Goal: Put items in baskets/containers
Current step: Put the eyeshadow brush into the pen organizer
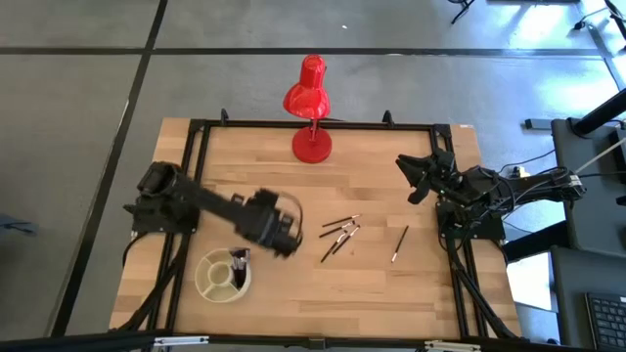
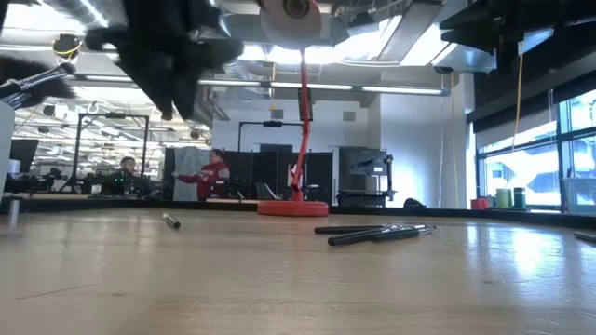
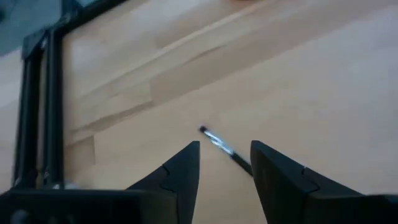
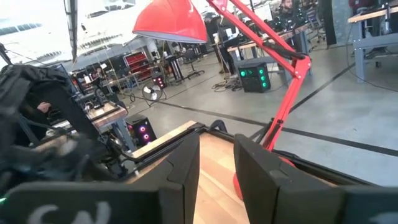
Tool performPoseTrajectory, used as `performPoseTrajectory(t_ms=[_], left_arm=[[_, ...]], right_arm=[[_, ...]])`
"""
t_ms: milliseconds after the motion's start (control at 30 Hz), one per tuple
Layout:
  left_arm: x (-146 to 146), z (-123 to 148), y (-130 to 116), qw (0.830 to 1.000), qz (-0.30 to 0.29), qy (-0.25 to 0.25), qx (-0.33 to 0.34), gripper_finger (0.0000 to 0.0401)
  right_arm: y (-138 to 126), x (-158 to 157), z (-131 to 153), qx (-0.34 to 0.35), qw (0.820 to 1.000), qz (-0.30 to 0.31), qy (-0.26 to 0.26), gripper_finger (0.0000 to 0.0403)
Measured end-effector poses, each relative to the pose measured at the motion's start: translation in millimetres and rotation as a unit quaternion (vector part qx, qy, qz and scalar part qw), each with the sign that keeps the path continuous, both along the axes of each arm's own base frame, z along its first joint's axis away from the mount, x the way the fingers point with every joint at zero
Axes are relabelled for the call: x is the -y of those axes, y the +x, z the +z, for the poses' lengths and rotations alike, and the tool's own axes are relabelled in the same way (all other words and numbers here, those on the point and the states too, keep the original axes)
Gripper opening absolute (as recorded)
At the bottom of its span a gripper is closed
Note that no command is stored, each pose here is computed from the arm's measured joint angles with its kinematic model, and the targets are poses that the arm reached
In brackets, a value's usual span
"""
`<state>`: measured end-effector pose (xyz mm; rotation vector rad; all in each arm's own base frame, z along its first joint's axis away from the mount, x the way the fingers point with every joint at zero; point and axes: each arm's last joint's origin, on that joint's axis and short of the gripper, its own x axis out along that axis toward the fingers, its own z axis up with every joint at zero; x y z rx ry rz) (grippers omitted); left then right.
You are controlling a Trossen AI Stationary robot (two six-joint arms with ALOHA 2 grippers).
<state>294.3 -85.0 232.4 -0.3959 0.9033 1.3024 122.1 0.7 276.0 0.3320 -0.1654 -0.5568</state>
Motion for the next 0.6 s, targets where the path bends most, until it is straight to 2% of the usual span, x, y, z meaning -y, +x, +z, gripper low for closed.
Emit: performPoseTrajectory(t_ms=[67,200,333,433,600], left_arm=[[-20.4,-3.3,4.4,0.999,0.031,-0.011,-0.010,0.0149],[-48.9,-26.8,6.7,0.996,0.081,-0.033,-0.007,0.0175],[-64.5,-52.9,5.6,0.988,0.121,-0.092,0.011,0.0207],[-71.7,-60.5,2.5,0.980,0.160,-0.117,0.016,0.0232],[-81.1,-62.6,2.4,0.973,0.204,-0.097,0.048,0.0252]], right_arm=[[0.0,0.1,-0.1,-0.002,1.000,-0.001,-0.002,0.0100],[0.2,0.0,-2.2,-0.011,1.000,0.000,0.001,0.0100],[0.3,0.0,-8.0,-0.030,0.999,0.001,0.015,0.0100],[0.3,0.1,-8.5,-0.031,0.999,0.000,0.016,0.0100],[0.6,-0.6,-8.1,-0.029,0.999,0.014,0.016,0.0100]])
